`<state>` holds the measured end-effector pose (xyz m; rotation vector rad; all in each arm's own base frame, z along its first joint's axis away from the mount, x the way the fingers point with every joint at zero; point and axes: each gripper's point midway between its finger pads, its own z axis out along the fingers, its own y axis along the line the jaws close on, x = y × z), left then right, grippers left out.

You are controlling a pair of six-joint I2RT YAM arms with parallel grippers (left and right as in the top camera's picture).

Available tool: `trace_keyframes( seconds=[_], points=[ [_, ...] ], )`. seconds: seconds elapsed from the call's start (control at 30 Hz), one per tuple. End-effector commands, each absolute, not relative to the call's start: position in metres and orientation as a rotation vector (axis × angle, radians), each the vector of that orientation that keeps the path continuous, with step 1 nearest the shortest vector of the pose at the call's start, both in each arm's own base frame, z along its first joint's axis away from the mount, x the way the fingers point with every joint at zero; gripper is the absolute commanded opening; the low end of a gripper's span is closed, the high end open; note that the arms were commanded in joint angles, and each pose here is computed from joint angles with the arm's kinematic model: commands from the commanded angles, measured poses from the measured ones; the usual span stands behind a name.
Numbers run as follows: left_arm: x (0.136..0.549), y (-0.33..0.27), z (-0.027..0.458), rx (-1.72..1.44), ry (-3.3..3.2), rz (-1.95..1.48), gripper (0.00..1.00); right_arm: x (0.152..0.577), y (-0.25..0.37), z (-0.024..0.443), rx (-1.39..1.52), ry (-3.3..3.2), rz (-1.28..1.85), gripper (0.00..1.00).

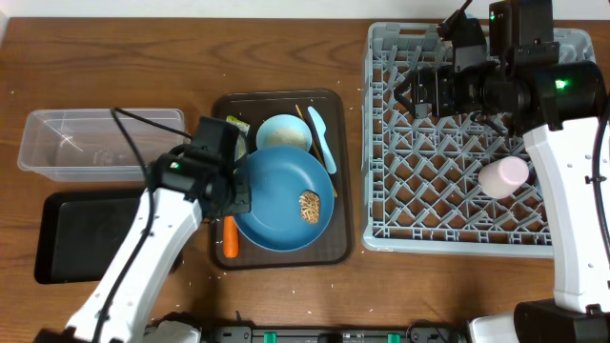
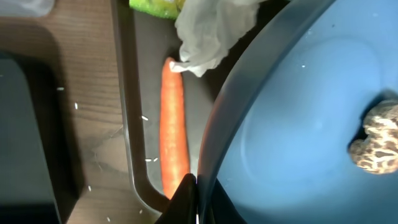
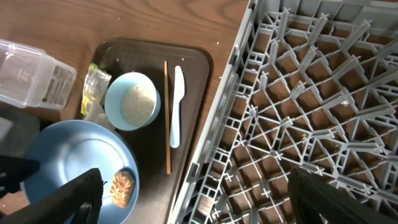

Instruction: Sort waste into correct bins and load items into the dishwasher rack

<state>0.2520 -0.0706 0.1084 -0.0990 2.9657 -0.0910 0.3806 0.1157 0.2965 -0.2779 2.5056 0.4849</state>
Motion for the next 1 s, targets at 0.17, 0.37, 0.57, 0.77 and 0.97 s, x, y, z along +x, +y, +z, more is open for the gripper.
trace_keyframes(
  seconds=[0.17, 0.37, 0.57, 0.77, 0.97],
  points=[
    [0.249, -0.058, 0.065, -0.11, 3.102, 0.06, 0.06, 0.381, 0.117, 0.296, -0.289, 2.503, 0.481, 0.88],
    [0.243, -0.053, 0.062, -0.108, 3.15, 0.121, 0.4, 0.381, 0.117, 0.296, -0.29, 2.503, 0.481, 0.91],
    [0.255, -0.058, 0.11, -0.106, 3.131, 0.1, 0.62, 0.381, 0.116, 0.296, -0.286, 2.504, 0.472, 0.93],
    [0.261, -0.123, 0.123, 0.025, 3.097, -0.288, 0.56, 0.381, 0.116, 0.296, -0.286, 2.506, 0.47, 0.93],
    [0.249, -0.176, 0.105, 0.318, 3.061, -0.313, 0.56, 0.381, 0.116, 0.296, -0.286, 2.504, 0.471, 0.95]
  ],
)
